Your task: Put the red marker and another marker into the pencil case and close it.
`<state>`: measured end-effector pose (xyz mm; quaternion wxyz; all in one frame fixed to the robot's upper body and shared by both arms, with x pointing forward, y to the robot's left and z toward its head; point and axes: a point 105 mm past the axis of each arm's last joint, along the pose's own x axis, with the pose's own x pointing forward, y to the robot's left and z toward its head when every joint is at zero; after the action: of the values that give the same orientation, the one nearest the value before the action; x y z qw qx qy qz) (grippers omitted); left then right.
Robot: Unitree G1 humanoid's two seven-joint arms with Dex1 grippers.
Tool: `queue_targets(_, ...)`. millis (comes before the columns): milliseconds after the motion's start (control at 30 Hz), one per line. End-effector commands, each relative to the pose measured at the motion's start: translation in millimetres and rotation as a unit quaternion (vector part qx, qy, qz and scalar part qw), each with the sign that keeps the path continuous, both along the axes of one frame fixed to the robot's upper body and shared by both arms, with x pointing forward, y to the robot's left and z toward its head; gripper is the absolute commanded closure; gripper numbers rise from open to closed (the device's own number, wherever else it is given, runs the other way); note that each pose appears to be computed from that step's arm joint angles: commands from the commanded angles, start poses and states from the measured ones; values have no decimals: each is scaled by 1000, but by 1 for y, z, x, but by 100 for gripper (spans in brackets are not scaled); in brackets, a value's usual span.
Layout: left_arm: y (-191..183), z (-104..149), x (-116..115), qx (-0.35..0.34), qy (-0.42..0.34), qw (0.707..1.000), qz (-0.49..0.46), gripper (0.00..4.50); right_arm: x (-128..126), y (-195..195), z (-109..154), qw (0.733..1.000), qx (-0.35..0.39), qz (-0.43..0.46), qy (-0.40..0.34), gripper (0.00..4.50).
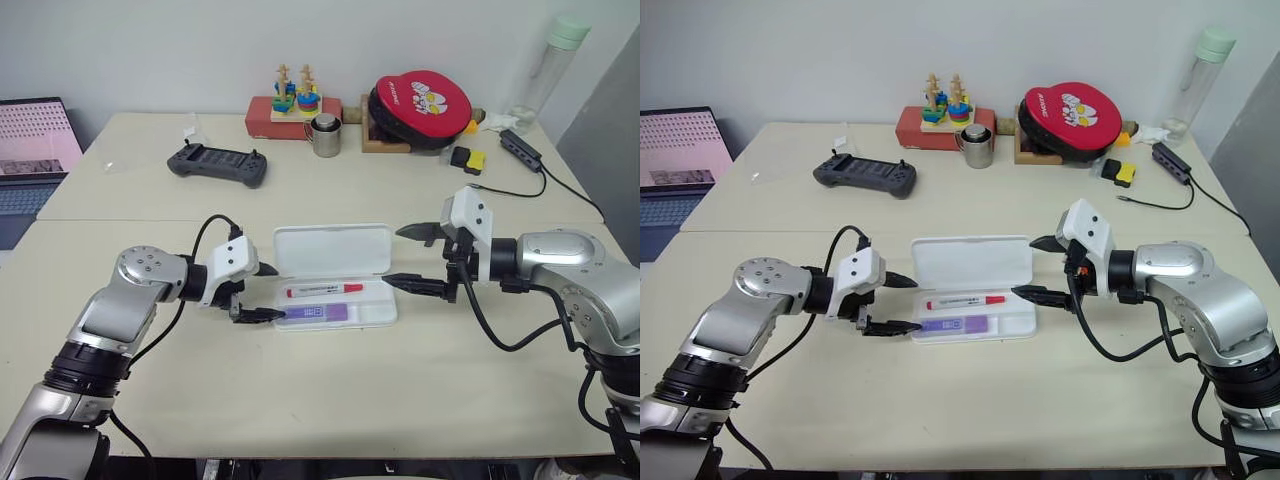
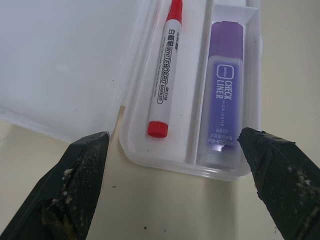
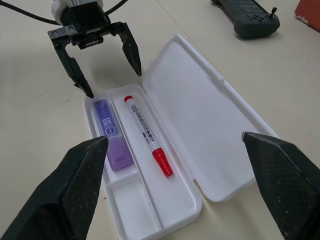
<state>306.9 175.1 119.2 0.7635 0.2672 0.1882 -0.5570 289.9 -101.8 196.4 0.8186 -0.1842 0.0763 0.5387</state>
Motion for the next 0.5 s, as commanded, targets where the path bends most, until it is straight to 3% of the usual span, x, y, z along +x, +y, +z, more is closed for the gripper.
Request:
queue_targets(33, -4, 7, 2, 1, -19, 1000, -11, 7, -4, 1, 13, 1000, 7, 6, -26, 0)
queue_targets(133, -5, 12, 4, -11, -23, 1000, -9, 7, -4, 1, 13, 1000, 8, 5, -27, 0)
queue_targets(300, -26, 49, 1, -119, -33, 992, -20, 7, 15, -11, 13, 998, 21, -60, -22, 0)
queue_targets(400, -46, 76, 0, -206, -35, 978, -24, 7, 38, -28, 3, 989, 16, -149, -5, 0)
queue_targets(500, -77, 94, 8, -257, -61, 964, -19, 7, 72, -54, -11, 958, 8, -287, 13, 0)
